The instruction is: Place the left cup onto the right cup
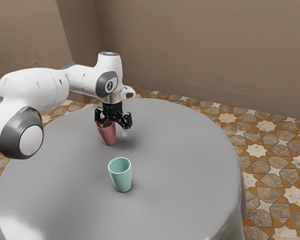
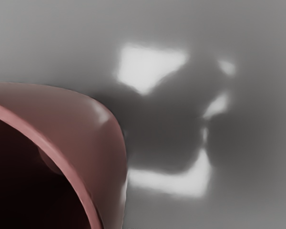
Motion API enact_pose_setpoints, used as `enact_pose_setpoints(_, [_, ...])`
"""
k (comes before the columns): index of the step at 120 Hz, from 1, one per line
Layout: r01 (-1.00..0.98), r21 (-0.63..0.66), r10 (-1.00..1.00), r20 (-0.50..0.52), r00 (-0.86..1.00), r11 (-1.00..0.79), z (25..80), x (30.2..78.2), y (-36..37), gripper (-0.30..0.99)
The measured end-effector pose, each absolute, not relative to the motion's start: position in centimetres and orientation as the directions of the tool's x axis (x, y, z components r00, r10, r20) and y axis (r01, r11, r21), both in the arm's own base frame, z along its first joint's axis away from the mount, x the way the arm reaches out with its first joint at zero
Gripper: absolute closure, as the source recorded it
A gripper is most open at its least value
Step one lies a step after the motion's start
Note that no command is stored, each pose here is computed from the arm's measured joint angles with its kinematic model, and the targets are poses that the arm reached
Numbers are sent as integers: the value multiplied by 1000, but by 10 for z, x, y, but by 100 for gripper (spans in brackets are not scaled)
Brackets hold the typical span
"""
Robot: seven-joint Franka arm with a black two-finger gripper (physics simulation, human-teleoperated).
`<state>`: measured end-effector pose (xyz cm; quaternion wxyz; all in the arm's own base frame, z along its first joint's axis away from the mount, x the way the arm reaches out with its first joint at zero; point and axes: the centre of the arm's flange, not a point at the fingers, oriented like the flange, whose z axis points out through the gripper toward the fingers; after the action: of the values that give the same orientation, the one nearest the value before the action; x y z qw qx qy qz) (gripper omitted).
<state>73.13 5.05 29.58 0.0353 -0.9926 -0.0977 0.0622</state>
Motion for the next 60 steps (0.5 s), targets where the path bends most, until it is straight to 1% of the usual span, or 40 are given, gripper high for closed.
enact_pose_setpoints(5, [189, -83, 198, -117, 973, -978, 294, 731, 51, 4])
enact_pose_setpoints(11, [189, -84, 198, -117, 973, -978, 293, 732, 51, 11])
enact_pose_setpoints(44, [204, -82, 212, -115, 970, -976, 293, 731, 59, 57])
enact_pose_setpoints(56, [211, -84, 220, -116, 969, -974, 293, 731, 65, 67])
enact_pose_setpoints(60, [214, -85, 223, -117, 968, -973, 293, 730, 67, 68])
